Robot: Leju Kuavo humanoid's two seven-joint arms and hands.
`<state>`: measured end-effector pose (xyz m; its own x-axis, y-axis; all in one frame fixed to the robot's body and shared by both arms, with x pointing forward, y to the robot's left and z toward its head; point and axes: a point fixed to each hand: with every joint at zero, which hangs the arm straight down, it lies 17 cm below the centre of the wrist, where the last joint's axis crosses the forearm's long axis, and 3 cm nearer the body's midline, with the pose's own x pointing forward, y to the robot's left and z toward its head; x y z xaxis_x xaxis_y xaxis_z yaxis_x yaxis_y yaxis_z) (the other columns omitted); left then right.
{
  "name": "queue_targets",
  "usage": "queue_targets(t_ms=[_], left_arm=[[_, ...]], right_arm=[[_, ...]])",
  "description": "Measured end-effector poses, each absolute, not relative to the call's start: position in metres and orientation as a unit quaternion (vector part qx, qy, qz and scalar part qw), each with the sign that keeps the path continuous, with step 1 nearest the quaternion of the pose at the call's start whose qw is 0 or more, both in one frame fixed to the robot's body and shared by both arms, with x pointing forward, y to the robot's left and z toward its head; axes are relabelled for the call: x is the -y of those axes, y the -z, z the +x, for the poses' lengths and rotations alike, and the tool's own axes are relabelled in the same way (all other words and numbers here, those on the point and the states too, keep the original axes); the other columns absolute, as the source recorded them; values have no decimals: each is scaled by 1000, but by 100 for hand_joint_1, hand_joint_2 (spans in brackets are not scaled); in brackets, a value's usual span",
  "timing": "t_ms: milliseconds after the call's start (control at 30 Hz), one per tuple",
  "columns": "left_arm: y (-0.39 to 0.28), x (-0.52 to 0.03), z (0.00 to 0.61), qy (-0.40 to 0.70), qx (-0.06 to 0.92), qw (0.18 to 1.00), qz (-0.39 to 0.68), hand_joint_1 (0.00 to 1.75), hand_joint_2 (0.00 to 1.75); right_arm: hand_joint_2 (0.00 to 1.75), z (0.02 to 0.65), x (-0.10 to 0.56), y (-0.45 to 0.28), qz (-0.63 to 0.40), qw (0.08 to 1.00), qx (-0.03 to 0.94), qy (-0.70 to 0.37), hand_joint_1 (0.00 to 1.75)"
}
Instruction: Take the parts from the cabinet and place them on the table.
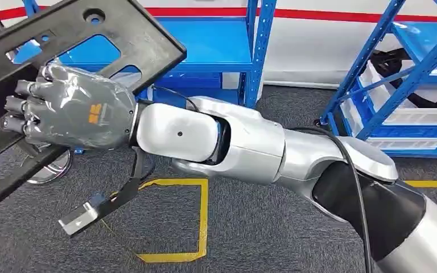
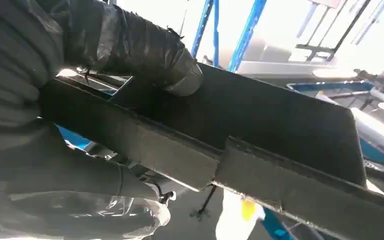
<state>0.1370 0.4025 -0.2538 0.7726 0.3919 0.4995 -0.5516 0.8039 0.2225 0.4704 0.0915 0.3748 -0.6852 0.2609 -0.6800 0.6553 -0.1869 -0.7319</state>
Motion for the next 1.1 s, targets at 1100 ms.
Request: queue_targets(t_ms=[1100], left_arm=[[254, -402, 139, -247, 223, 926, 177, 0, 175]], right_arm=[[175, 461, -92, -369, 364, 170, -614, 680, 175]])
